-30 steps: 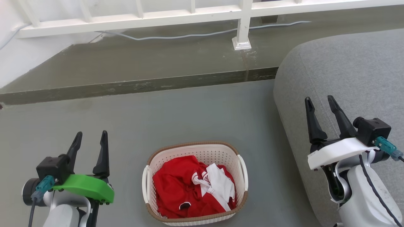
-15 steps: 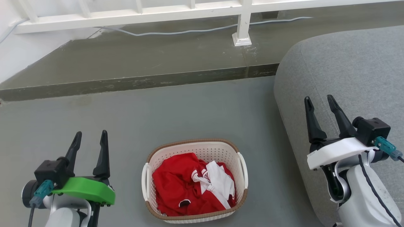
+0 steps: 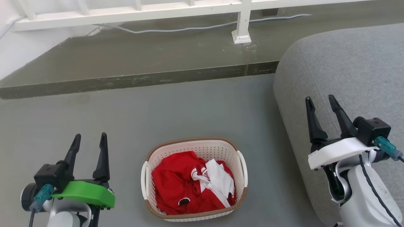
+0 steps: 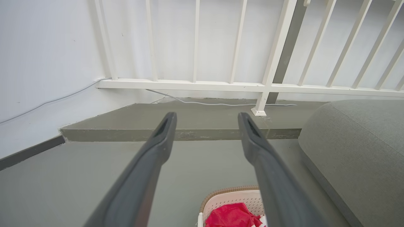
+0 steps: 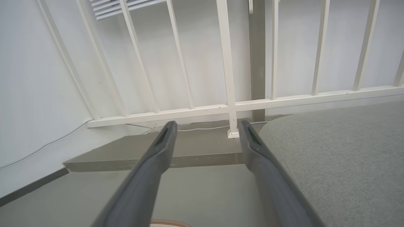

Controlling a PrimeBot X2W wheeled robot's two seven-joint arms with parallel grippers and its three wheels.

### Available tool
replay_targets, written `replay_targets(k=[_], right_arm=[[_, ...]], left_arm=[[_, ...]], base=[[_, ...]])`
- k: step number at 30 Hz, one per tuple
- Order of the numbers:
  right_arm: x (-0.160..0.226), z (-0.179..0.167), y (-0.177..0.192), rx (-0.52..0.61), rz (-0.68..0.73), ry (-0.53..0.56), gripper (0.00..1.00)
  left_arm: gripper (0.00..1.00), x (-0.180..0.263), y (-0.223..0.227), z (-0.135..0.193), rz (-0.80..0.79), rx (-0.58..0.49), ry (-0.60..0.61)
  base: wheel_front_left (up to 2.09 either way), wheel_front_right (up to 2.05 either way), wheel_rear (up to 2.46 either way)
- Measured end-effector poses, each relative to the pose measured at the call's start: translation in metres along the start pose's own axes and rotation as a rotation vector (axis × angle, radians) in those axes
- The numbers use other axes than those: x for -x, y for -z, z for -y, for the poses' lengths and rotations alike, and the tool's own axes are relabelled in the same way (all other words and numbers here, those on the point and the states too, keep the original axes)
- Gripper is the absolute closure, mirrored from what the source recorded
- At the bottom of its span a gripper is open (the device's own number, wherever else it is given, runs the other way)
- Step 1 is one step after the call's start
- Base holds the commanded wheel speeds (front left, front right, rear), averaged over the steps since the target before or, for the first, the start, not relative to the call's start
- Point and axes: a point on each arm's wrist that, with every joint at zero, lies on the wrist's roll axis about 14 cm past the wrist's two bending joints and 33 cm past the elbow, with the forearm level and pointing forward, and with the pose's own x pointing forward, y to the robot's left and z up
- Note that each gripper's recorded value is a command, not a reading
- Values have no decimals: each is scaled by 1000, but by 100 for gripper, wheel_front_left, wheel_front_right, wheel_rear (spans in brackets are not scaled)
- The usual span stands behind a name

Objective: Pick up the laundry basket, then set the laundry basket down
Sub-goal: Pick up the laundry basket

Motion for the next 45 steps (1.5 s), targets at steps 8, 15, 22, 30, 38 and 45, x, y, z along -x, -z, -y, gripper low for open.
replay_targets(k=[8, 15, 22, 30, 38, 45], right_arm=[[-2, 5, 16, -4, -45, 14, 0], [-7, 5, 45, -16, -123, 20, 0], [-16, 5, 82, -34, -220, 23, 0], [-25, 0, 125, -48, -336, 0, 0], [-28, -7, 180, -53, -487, -28, 0], [-36, -7, 227, -72, -602, -29, 0]], left_arm=[[0, -3, 13, 2, -30, 27, 5], [0, -5, 48, -7, -129, 44, -9], [0, -24, 75, -7, -189, 67, 12], [0, -38, 109, -17, -271, 79, 4], [0, -46, 159, -29, -398, 116, -22], [0, -58, 203, -40, -508, 119, -28]], base=[[0, 0, 0], [0, 0, 0], [0, 0, 0], [0, 0, 0], [0, 0, 0], [0, 0, 0]])
